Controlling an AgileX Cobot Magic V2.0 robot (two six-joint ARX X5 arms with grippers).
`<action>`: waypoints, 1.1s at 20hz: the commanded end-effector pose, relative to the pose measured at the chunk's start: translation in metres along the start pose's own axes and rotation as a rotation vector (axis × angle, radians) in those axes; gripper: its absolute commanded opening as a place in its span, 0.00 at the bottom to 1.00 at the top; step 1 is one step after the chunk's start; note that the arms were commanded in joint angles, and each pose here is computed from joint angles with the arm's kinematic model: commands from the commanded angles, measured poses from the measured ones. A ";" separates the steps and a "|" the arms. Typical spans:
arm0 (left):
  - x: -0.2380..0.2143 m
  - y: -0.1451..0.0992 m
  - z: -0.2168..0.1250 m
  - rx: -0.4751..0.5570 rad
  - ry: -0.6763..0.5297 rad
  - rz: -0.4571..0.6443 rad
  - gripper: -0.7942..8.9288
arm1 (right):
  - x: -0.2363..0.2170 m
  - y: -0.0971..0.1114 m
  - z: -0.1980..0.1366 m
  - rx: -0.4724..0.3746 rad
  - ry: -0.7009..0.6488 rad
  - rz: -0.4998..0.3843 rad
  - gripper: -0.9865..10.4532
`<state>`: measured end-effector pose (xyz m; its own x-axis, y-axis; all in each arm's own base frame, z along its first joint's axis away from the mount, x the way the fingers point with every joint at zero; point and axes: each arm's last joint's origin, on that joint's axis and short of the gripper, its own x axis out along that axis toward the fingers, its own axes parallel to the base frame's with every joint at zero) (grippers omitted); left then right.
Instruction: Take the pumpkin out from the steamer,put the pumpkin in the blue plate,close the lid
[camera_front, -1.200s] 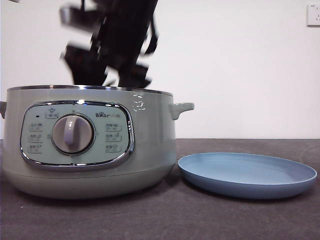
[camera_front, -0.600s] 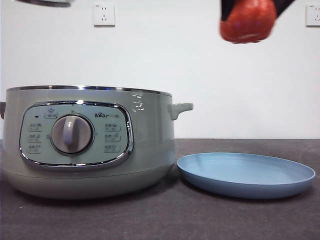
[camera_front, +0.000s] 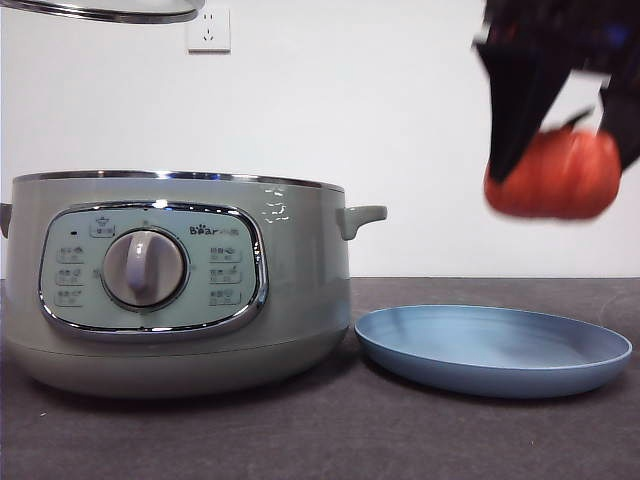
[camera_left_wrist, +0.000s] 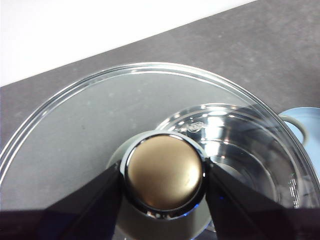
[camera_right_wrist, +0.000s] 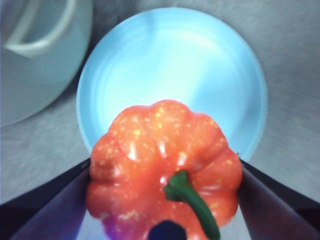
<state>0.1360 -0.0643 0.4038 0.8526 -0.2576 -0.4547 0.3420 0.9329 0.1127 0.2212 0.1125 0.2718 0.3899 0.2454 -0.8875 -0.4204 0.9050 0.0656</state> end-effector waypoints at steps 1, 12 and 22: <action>-0.007 0.001 0.007 -0.003 -0.068 -0.004 0.07 | 0.023 0.000 0.000 0.009 -0.017 0.008 0.08; -0.006 0.001 0.007 -0.003 -0.068 -0.006 0.07 | 0.090 -0.003 0.014 0.003 0.033 0.003 0.09; -0.005 0.001 0.007 -0.002 -0.064 -0.007 0.07 | 0.109 -0.004 0.011 -0.025 0.098 -0.003 0.37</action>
<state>0.1369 -0.0652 0.4032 0.8466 -0.2690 -0.4593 0.3534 0.9293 0.1073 0.2745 0.1391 0.1846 0.3199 0.2146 -0.9228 -0.4333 0.8993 0.0590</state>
